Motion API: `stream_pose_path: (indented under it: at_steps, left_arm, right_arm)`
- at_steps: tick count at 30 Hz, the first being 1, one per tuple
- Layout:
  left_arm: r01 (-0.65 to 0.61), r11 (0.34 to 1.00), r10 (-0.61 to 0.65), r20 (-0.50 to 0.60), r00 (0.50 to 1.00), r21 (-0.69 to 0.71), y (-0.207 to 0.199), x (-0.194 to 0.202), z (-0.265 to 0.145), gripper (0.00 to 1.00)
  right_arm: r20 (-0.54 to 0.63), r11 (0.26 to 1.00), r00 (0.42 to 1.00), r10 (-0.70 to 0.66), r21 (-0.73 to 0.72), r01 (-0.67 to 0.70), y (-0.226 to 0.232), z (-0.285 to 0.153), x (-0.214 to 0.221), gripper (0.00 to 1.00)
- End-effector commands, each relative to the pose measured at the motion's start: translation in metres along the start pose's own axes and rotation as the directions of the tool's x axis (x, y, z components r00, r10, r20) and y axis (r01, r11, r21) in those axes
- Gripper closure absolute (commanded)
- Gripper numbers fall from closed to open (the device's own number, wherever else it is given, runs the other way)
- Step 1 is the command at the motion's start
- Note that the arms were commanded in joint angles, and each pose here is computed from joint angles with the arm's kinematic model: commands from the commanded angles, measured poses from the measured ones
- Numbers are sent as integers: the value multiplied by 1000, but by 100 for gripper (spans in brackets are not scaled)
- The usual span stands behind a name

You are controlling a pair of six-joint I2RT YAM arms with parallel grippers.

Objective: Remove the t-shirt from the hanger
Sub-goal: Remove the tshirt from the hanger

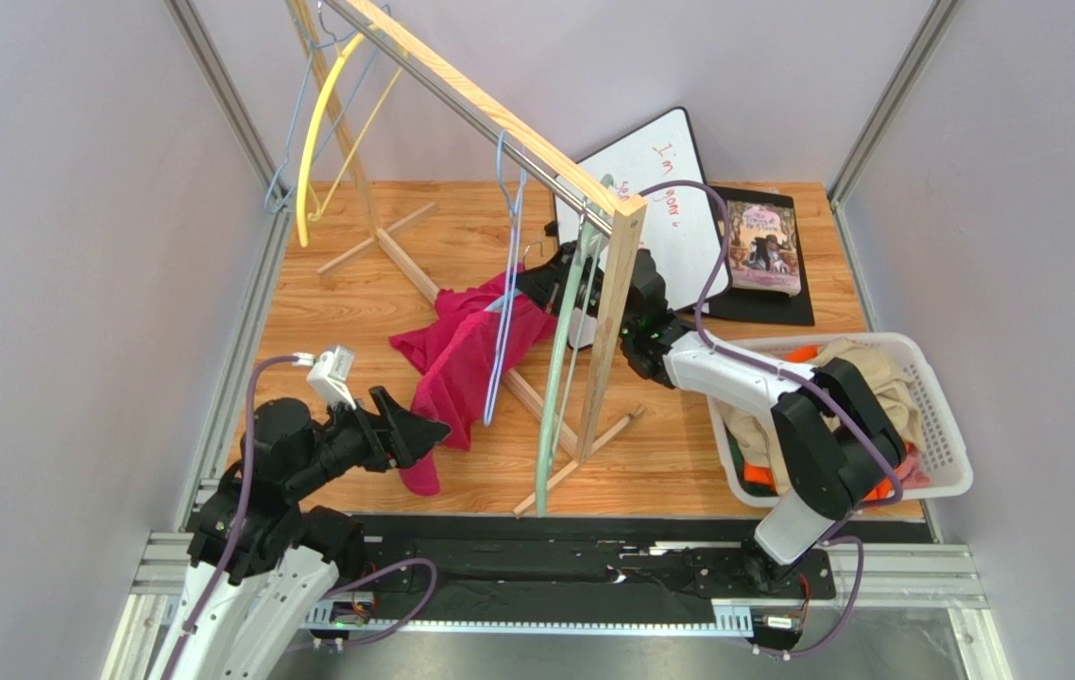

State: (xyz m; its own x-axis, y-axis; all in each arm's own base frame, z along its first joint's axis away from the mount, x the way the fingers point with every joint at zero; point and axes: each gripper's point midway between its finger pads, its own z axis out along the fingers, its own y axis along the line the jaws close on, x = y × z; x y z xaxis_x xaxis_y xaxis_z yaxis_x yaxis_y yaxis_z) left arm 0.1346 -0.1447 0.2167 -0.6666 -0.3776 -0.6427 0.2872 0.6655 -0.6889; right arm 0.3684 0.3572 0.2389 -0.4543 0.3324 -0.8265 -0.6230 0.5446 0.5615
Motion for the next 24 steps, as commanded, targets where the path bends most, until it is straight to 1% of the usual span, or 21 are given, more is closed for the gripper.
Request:
stream_pose_path:
  at_steps: [1,3,4,6,8,9,10,11,12,13,14,15,16,17,18,19,20,22,23,24]
  left_arm:
    - [13,997,-9,50,999,-82,10,-10,-4,18]
    - [13,995,-6,67,998,-96,12,-14,-2,28]
    - [11,995,-4,70,998,-100,13,-15,-2,36]
    - [19,993,-11,73,997,-117,17,-16,0,45]
    - [25,991,-14,80,997,-132,19,-17,1,61]
    - [29,990,-18,80,997,-141,21,-17,0,72]
    - [34,988,-20,95,995,-148,20,-21,-2,92]
    - [36,985,-16,121,992,-169,22,-26,-4,100]
    - [43,980,-19,125,992,-192,26,-26,-8,100]
    - [39,979,-8,157,988,-198,22,-34,-15,100]
    - [46,971,5,212,977,-233,26,-43,-24,100]
    - [52,964,9,229,973,-259,29,-44,-33,100]
    - [51,965,25,284,958,-259,22,-55,-46,100]
    - [61,959,48,371,927,-277,24,-65,-64,100]
    - [72,954,57,412,909,-291,25,-68,-78,100]
    - [81,956,67,475,877,-283,20,-77,-96,100]
    - [103,953,79,563,823,-285,23,-84,-118,100]
    - [131,947,84,622,779,-293,25,-86,-142,100]
    - [142,948,87,660,746,-285,27,-85,-156,100]
    - [150,942,88,655,750,-299,31,-81,-159,100]
  right_arm:
    - [110,998,993,35,-57,-29,27,5,-42,100]
    - [115,997,993,37,-67,-29,31,3,-45,100]
    - [115,997,993,38,-66,-31,31,2,-46,100]
    - [116,998,992,40,-60,-34,32,2,-48,100]
    - [115,997,992,54,-62,-47,34,2,-50,100]
    - [114,997,992,62,-61,-55,33,3,-50,100]
    - [112,996,991,68,-66,-61,34,3,-50,100]
    - [111,995,990,84,-70,-77,36,3,-50,100]
    - [107,994,990,91,-66,-85,35,3,-50,100]
    - [108,994,989,97,-58,-91,34,4,-50,100]
    - [108,994,989,101,-48,-97,33,4,-50,100]
    - [104,994,989,107,-31,-104,30,4,-49,100]
    - [115,994,987,111,-12,-110,26,4,-51,100]
    - [120,994,986,112,5,-114,23,4,-51,100]
    - [117,992,986,115,29,-119,19,4,-49,100]
    - [133,990,984,116,59,-125,13,4,-51,100]
    - [135,988,984,120,76,-131,9,4,-50,100]
    - [149,982,979,139,109,-156,2,5,-51,100]
    - [150,979,978,147,119,-166,0,5,-50,100]
    - [150,975,976,155,134,-176,-4,5,-49,100]
